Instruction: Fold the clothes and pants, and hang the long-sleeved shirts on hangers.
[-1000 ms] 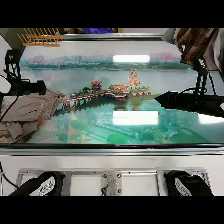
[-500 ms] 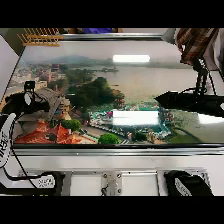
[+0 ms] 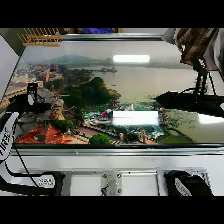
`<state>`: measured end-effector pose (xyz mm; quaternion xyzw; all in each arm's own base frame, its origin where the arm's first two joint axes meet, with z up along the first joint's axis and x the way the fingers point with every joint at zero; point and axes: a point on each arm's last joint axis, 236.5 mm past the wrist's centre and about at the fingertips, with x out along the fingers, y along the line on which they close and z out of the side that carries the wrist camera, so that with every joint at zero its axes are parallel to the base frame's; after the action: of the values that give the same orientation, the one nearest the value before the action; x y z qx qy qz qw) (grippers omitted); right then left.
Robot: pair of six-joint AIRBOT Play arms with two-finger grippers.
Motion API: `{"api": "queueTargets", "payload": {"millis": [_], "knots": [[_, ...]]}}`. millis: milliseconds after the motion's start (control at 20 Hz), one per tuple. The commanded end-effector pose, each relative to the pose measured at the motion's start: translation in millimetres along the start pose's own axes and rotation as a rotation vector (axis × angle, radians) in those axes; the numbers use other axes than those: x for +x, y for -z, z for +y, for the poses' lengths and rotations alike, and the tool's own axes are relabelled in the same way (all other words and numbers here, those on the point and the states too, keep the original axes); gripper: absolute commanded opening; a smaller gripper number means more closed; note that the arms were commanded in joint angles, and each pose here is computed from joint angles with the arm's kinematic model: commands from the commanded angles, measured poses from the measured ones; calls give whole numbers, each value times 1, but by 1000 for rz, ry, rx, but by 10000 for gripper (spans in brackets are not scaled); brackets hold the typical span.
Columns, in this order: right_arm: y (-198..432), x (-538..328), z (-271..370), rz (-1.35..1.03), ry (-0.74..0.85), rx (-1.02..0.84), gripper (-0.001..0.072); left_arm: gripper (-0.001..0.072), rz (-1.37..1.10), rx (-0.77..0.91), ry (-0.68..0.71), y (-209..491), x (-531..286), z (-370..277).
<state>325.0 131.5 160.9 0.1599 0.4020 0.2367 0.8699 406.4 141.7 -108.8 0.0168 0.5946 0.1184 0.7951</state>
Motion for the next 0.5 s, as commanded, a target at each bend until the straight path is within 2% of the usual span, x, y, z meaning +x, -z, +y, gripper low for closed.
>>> {"api": "queueTargets", "payload": {"millis": [0, 200, 300, 450], "knots": [[0, 0, 0, 1, -1, 0, 24, 7, -132, -10, -8, -46, -58, 3], [0, 0, 0, 1, -1, 0, 24, 7, -512, 51, 41, -120, -228, -43], [0, 0, 0, 1, -1, 0, 24, 7, -686, 121, 141, -128, -313, -94], [0, 0, 0, 1, -1, 0, 24, 7, -860, 263, 355, -104, -404, -187]]}}
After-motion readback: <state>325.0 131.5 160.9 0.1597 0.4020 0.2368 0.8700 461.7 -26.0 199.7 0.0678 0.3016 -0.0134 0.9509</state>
